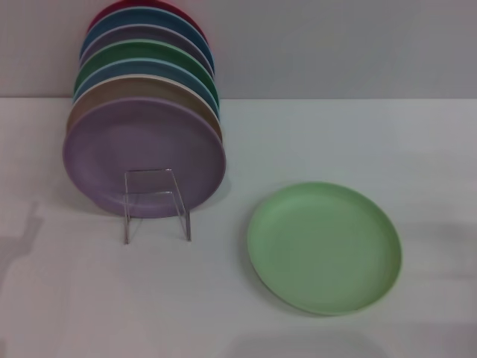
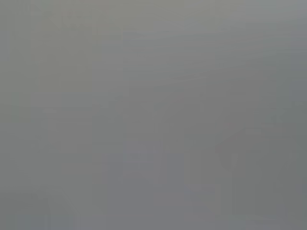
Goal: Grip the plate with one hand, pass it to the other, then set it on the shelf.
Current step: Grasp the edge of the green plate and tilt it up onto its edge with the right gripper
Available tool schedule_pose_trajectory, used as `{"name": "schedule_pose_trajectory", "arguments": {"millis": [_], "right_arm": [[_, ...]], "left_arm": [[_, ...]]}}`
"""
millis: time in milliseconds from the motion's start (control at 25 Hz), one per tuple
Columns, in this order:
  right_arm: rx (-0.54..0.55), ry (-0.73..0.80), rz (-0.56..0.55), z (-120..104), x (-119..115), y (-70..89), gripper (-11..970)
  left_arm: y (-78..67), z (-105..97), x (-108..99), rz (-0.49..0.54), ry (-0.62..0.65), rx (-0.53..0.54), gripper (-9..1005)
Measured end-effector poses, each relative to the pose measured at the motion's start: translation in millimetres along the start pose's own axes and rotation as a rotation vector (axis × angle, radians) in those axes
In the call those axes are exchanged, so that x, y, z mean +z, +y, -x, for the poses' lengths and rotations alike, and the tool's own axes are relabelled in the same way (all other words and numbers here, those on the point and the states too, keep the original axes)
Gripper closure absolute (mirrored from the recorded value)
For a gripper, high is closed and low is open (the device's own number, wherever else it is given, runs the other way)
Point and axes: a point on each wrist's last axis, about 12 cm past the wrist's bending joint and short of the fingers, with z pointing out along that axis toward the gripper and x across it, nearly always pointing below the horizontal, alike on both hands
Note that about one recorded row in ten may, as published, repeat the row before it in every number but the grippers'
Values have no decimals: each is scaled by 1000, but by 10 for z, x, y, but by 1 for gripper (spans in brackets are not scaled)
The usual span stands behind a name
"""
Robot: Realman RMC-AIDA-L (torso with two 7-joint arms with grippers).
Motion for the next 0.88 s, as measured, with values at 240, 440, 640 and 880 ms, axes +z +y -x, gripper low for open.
{"name": "schedule_pose_trajectory", "arguments": {"millis": [240, 440, 640, 880], "right_arm": [[-11, -45, 191, 99, 246, 130, 133], [79, 4, 351, 226, 634, 191, 134], [1, 255, 564, 502, 1254, 583, 135], [-78, 492, 524, 929, 1720, 1005, 140]], "left_arm": [[-9, 0, 25, -4, -2, -1, 210], [-11, 0, 27, -6, -3, -2, 210], [-19, -4, 46, -9, 0, -4, 210], [-38, -2, 84, -19, -5, -7, 210]]}}
